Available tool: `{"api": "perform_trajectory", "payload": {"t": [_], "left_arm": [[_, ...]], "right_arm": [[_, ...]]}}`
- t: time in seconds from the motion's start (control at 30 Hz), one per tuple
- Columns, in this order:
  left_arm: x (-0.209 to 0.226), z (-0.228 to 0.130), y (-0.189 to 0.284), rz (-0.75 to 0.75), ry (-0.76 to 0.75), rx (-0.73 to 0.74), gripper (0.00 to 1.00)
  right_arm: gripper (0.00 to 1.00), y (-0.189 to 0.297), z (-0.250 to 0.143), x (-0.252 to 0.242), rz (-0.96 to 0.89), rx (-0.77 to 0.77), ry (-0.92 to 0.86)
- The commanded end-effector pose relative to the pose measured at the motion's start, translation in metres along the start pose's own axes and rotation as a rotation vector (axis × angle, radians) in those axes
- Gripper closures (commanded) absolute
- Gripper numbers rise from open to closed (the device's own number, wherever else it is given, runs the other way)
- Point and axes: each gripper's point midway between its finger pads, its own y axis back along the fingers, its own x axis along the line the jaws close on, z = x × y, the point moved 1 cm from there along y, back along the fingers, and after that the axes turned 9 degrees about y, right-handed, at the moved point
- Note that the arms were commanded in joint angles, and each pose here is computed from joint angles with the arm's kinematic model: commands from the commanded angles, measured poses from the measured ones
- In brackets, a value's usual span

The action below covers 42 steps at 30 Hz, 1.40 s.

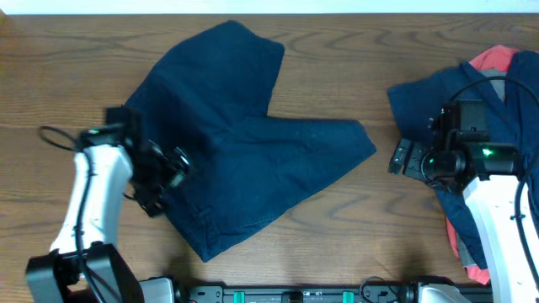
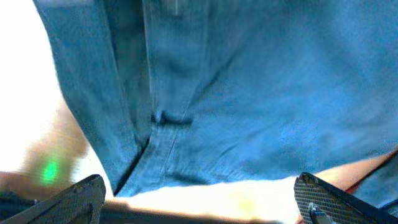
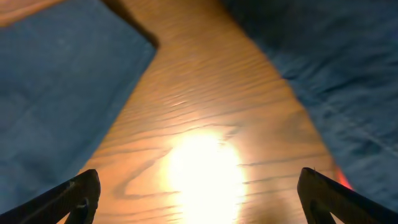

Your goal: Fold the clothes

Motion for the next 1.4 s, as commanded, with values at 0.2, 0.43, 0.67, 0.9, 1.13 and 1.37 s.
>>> {"api": "perform_trajectory", "payload": {"t": [0.2,0.43,0.67,0.9,1.13,1.37], "left_arm": [[0.039,-0.061,-0.064,0.193,0.13,0.152,0.02],[0.031,-0.052,-0.101,0.117,0.084,0.069,0.18],[0.046,-0.023,-0.108,0.152,0.126,-0.086,0.94],[0.041,0.047,-0.063,0.097,0.205,-0.294,0.94],[0.029,0.091,-0.013,-0.004,0.236,-0.393,0.51],[0.048,0.044,-0.023,0.058,0.321,-0.169,0.1]], "right_arm": [[0.01,-0.027,-0.001,0.015,0.094,0.11,0.0],[0.01,-0.055,0.002,0.04,0.202,0.173,0.012],[0.03,-0.085,0.0,0.062,0.18,0.215,0.006],[0.08,-0.103,0.008,0.084,0.201,0.189,0.012],[0.1,-0.105,0.0,0.103,0.199,0.194,0.014],[0.08,-0.106,-0.003,0.108,0.166,0.196,-0.071]]}}
